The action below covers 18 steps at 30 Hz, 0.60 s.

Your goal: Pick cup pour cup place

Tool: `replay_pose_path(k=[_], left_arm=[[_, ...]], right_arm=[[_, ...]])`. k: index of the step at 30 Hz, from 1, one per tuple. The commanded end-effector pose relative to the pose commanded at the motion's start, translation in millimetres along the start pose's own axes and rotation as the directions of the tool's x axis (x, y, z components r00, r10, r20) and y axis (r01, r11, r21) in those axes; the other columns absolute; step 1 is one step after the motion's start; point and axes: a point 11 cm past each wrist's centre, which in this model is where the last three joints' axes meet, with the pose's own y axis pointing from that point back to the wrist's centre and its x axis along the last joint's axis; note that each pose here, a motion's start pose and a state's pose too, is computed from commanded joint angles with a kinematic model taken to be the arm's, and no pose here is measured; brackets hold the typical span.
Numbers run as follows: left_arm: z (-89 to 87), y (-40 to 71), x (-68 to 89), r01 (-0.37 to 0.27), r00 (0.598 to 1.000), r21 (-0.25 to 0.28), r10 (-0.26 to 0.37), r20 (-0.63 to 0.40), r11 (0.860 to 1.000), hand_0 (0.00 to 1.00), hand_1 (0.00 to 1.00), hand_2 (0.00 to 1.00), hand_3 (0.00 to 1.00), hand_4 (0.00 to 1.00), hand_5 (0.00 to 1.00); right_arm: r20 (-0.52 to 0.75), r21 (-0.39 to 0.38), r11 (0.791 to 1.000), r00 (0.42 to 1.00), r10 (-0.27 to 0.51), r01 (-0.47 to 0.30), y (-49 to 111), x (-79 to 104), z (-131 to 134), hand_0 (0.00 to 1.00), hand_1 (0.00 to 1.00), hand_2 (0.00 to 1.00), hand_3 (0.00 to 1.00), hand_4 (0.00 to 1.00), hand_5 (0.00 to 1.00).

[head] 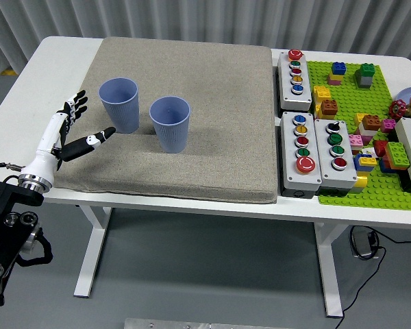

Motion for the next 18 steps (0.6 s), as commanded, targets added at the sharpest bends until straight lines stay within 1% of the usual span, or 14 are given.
replay_pose_path(k=[5, 8, 9, 10, 15, 16, 18], left_arm=[[-1.9, -6.1, 3.2, 0.003, 1.0, 0.01, -0.003, 0.012, 1.0, 0.969, 0.961, 0.998, 0.998, 0.929, 0.243], [-1.1, -13.4, 6.5, 0.006, 1.0, 0.012, -0.006, 0.018, 1.0, 0.969, 0.961, 0.998, 0.998, 0.929, 0.243], [-1.0, -14.0, 6.8, 0.006, 1.0, 0.013, -0.006, 0.018, 1.0, 0.969, 0.961, 0.998, 0.998, 0.929, 0.243], [-1.1, -17.0, 7.6, 0.006, 1.0, 0.015, -0.006, 0.017, 1.0, 0.971, 0.961, 0.998, 0.998, 0.937, 0.262], [-3.6, -26.1, 7.5, 0.014, 1.0, 0.029, -0.014, 0.008, 0.999, 0.971, 0.961, 0.998, 0.998, 0.937, 0.262], [-3.8, -28.4, 7.4, 0.017, 1.0, 0.033, -0.017, 0.002, 0.999, 0.973, 0.959, 0.998, 0.998, 0.937, 0.282], [-4.4, -32.6, 8.2, 0.02, 1.0, 0.039, -0.019, -0.01, 0.999, 0.973, 0.959, 0.998, 0.998, 0.937, 0.282]], right_arm=[[-0.002, 0.0, 1.0, 1.0, 0.001, -0.001, 0.0, -0.1, 0.0, 0.694, 0.66, 0.603, 0.595, 0.002, 0.283], [-0.009, 0.002, 1.0, 1.0, 0.003, -0.003, 0.2, 0.1, -1.5, 0.694, 0.66, 0.603, 0.595, 0.002, 0.283], [-0.009, 0.002, 1.0, 1.0, 0.003, -0.003, 0.2, 0.1, -1.7, 0.694, 0.66, 0.603, 0.595, 0.002, 0.283], [-0.012, 0.003, 1.0, 1.0, 0.004, -0.004, 0.2, 0.2, -2.3, 0.694, 0.66, 0.603, 0.595, 0.002, 0.282], [-0.015, 0.01, 1.0, 1.0, 0.006, -0.005, 0.7, 0.8, -6.6, 0.694, 0.66, 0.603, 0.595, 0.002, 0.282], [-0.016, 0.011, 1.0, 1.0, 0.006, -0.006, 0.8, 0.8, -7.4, 0.694, 0.66, 0.603, 0.595, 0.002, 0.281], [-0.017, 0.014, 1.0, 1.0, 0.007, -0.006, 1.0, 0.9, -9.0, 0.694, 0.66, 0.603, 0.595, 0.002, 0.281]])
